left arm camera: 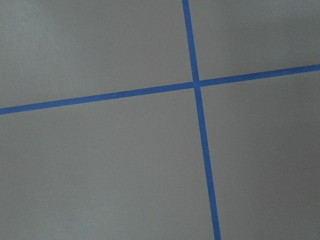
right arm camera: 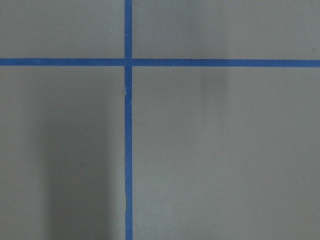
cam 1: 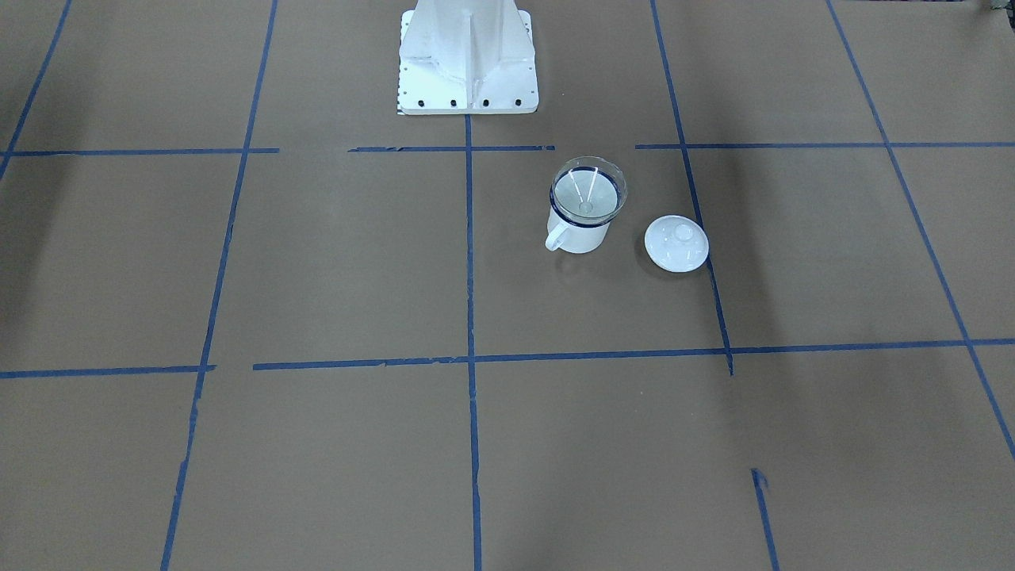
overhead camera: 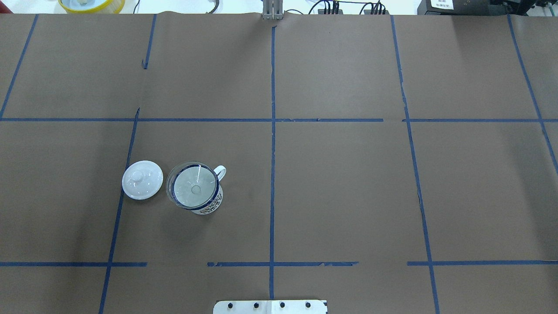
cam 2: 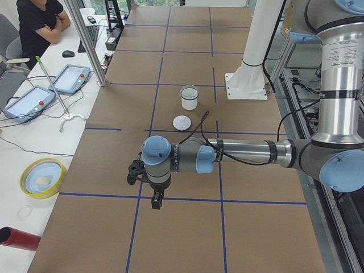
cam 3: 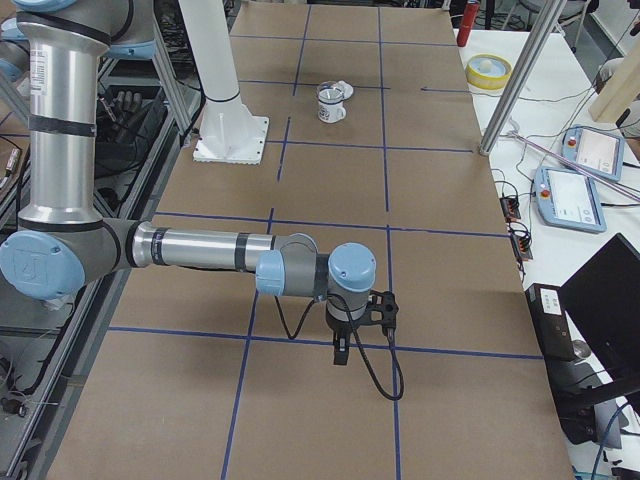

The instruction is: Place funnel on cup

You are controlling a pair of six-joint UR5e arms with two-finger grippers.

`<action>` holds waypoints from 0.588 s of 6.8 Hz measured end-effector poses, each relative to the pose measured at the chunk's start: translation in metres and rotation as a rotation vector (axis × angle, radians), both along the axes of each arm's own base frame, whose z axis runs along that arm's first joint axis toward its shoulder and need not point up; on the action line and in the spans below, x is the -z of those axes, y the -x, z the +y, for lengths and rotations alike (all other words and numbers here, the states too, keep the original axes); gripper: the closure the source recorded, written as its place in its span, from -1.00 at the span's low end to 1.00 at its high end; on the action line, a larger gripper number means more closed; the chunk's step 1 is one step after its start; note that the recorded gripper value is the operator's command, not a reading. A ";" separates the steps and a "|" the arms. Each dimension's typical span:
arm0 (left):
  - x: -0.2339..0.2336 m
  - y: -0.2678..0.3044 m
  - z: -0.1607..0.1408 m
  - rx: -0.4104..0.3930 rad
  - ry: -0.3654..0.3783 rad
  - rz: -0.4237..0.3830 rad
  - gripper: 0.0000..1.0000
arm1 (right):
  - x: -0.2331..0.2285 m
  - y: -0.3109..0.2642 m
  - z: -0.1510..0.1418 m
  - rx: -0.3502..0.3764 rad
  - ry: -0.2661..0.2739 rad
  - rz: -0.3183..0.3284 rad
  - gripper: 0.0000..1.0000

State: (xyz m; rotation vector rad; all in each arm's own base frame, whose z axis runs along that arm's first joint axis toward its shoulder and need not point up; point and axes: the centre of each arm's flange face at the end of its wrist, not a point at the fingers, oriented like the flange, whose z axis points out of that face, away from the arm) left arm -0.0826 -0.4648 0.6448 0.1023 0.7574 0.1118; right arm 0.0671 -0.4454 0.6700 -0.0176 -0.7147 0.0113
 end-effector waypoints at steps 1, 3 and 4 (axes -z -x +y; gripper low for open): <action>0.000 0.000 0.000 0.000 -0.001 0.000 -1.00 | 0.000 0.000 0.000 0.000 0.000 0.000 -1.00; 0.001 0.000 -0.001 0.000 -0.002 0.000 -1.00 | 0.000 0.000 0.000 0.000 0.000 0.000 -1.00; 0.002 0.000 -0.001 0.000 -0.003 0.000 -1.00 | 0.000 0.000 0.000 0.000 0.000 0.000 -1.00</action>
